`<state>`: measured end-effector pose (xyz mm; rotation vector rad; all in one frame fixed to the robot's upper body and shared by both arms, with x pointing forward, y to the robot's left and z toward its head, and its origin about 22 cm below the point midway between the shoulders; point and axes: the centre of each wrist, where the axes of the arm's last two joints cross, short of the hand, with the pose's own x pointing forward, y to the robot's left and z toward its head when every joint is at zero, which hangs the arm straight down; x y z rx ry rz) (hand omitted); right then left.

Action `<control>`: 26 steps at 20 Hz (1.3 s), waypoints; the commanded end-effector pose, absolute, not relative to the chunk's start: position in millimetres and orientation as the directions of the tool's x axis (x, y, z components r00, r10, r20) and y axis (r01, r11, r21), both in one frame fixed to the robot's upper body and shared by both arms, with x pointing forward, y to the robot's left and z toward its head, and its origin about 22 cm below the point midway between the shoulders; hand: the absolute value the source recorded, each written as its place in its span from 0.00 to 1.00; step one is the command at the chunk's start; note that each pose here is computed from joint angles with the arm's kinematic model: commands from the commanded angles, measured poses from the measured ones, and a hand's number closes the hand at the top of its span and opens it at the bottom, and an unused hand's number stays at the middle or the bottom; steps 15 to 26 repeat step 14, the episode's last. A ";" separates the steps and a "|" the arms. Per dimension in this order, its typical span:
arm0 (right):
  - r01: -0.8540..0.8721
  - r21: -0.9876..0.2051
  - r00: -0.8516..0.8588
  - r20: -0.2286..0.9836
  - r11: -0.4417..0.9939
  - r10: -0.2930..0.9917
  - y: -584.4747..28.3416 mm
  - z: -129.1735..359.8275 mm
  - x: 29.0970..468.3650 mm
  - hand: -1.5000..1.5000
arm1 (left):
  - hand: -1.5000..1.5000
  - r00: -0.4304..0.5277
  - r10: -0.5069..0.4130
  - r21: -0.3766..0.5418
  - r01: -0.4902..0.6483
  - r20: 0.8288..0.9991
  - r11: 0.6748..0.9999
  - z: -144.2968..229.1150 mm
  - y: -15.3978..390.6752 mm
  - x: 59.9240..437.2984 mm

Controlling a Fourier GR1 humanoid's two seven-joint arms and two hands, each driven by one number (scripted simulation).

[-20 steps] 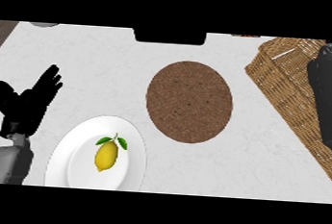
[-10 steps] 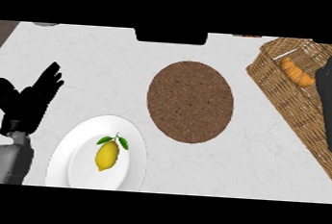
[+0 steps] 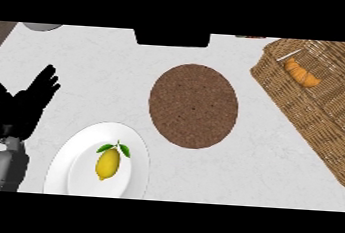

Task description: Pick the croissant from the placemat and place it in the basket

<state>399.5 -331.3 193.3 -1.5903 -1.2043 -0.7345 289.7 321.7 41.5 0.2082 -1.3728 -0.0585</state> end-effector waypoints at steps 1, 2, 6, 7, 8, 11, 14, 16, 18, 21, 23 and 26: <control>0.986 -0.140 0.158 0.953 -0.086 0.259 -345.1 199.5 370.3 0.00 | 0.50 0.209 -0.150 0.172 -0.091 0.966 0.981 28.6 331.6 278.2; 0.988 -0.139 0.150 0.958 -0.062 0.243 -345.1 198.6 356.1 0.00 | 0.50 0.213 -0.150 0.176 -0.108 0.966 0.979 30.2 327.4 277.1; 0.989 -0.146 0.134 0.962 0.034 0.239 -344.3 194.0 300.7 0.00 | 0.50 0.237 -0.141 0.173 -0.118 0.961 0.978 33.8 330.3 276.2; 0.982 -0.186 0.176 0.954 0.021 0.243 -348.9 181.9 281.1 0.00 | 0.50 0.214 -0.149 0.180 -0.133 0.965 0.975 34.0 328.4 274.9; 0.976 -0.215 0.202 0.951 0.029 0.236 -349.2 173.7 266.2 0.00 | 0.50 0.214 -0.150 0.179 -0.120 0.965 0.977 33.5 331.2 273.7; 0.967 -0.237 0.214 0.955 0.094 0.206 -344.5 169.2 225.7 0.00 | 0.50 0.223 -0.137 0.170 -0.133 0.965 0.976 28.6 347.9 274.5; 0.948 -0.291 0.255 0.937 0.132 0.237 -348.7 169.2 178.8 0.00 | 0.50 0.202 -0.146 0.173 -0.123 0.968 0.977 32.4 336.8 275.1; 0.948 -0.291 0.255 0.937 0.132 0.237 -348.7 169.2 178.8 0.00 | 0.50 0.202 -0.146 0.173 -0.123 0.968 0.977 32.4 336.8 275.1; 0.948 -0.291 0.255 0.937 0.132 0.237 -348.7 169.2 178.8 0.00 | 0.50 0.202 -0.146 0.173 -0.123 0.968 0.977 32.4 336.8 275.1; 0.948 -0.291 0.255 0.937 0.132 0.237 -348.7 169.2 178.8 0.00 | 0.50 0.202 -0.146 0.173 -0.123 0.968 0.977 32.4 336.8 275.1; 0.948 -0.291 0.255 0.937 0.132 0.237 -348.7 169.2 178.8 0.00 | 0.50 0.202 -0.146 0.173 -0.123 0.968 0.977 32.4 336.8 275.1; 0.948 -0.291 0.255 0.937 0.132 0.237 -348.7 169.2 178.8 0.00 | 0.50 0.202 -0.146 0.173 -0.123 0.968 0.977 32.4 336.8 275.1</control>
